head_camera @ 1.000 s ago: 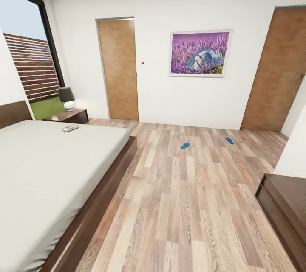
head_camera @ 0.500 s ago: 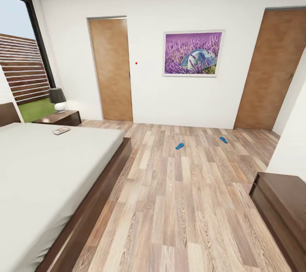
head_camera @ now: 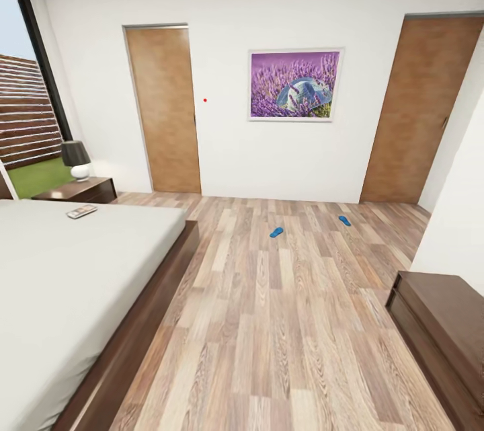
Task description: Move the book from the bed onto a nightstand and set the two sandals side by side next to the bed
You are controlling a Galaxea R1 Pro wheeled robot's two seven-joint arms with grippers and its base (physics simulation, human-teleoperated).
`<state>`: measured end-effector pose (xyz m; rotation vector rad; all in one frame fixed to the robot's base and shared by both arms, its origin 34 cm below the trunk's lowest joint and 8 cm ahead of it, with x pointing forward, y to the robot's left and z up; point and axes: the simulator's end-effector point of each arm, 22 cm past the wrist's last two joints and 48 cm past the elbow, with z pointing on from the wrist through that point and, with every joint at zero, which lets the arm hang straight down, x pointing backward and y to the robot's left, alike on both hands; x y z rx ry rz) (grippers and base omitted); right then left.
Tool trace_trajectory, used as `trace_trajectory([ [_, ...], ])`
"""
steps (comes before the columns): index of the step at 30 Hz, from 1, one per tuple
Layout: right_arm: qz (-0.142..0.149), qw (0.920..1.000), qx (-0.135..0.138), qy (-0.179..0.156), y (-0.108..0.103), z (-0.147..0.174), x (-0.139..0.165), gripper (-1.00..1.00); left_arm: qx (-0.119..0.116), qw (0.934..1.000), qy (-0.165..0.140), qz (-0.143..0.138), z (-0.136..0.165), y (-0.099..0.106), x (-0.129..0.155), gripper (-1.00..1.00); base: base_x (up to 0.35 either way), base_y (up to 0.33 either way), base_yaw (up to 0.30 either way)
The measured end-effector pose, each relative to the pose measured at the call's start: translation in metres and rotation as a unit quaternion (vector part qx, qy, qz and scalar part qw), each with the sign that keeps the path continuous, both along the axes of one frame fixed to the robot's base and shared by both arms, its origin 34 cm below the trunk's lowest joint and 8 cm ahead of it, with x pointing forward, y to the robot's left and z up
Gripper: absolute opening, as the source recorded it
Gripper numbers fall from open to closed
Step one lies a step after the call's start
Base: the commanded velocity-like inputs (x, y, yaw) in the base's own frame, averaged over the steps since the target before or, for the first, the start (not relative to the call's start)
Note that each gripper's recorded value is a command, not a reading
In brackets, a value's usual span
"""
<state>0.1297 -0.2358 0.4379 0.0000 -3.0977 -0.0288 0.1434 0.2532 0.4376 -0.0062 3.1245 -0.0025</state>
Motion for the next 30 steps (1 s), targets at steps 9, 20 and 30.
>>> trace_trajectory([
  [9, 0.000, 1.0000, 0.000, 0.000, 0.0001, 0.0000, 0.0000, 1.00, 0.000, 1.0000, -0.004, 0.000, 0.0000, 0.0003, 0.0016, 1.00, 0.113, 0.000, -0.084],
  [20, -0.001, 1.0000, 0.000, 0.000, -0.0001, 0.0000, 0.0001, 1.00, 0.001, 1.0000, -0.007, 0.000, 0.0001, 0.0007, 0.0030, 1.00, 0.122, 0.000, -0.081],
  [30, -0.001, 1.0000, 0.000, 0.000, 0.0000, 0.0000, 0.0000, 1.00, 0.001, 1.0000, -0.009, 0.000, 0.0001, 0.0014, 0.0038, 1.00, 0.139, 0.000, -0.083],
])
